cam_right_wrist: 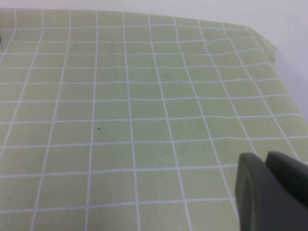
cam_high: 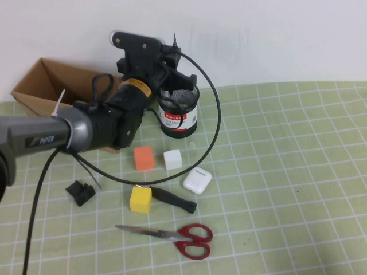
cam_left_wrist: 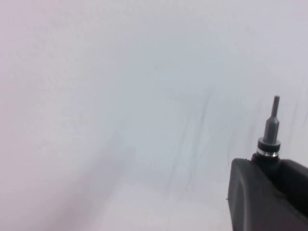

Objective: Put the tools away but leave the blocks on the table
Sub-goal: Place the long Screwdriver into the round holder

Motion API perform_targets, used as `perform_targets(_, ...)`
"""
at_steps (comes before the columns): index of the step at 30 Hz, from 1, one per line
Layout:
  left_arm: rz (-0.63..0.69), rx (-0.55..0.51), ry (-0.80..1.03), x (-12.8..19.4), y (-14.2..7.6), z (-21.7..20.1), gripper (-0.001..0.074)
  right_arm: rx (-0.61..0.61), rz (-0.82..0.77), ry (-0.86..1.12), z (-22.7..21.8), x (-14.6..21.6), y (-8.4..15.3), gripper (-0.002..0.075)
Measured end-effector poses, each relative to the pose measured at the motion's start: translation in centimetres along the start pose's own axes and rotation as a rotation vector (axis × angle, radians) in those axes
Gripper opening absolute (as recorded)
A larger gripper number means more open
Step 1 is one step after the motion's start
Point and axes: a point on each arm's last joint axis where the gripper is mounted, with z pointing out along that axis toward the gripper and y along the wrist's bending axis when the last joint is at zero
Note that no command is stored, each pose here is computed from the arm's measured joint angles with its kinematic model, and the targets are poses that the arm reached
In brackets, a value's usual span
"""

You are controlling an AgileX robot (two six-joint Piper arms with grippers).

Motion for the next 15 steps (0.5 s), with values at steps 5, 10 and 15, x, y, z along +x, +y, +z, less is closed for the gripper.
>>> perform_targets(5, 0.032, 0.029, 0.045, 0.72, -0.21, 0.47, 0.0064, 0.0, 0.0, 0.0, 0.0, 0.0, 0.0, -0.0011)
perform_targets(10, 0.04, 0.035, 0.053, 0.78, -0.26, 0.47, 0.0178, 0.0, 0.0, 0.0, 0.0, 0.0, 0.0, -0.0011)
perform_targets(15, 0.041, 0.035, 0.076, 0.99, -0.25, 0.46, 0.0261, 0.0, 0.0, 0.0, 0.0, 0.0, 0.0, -0.0011)
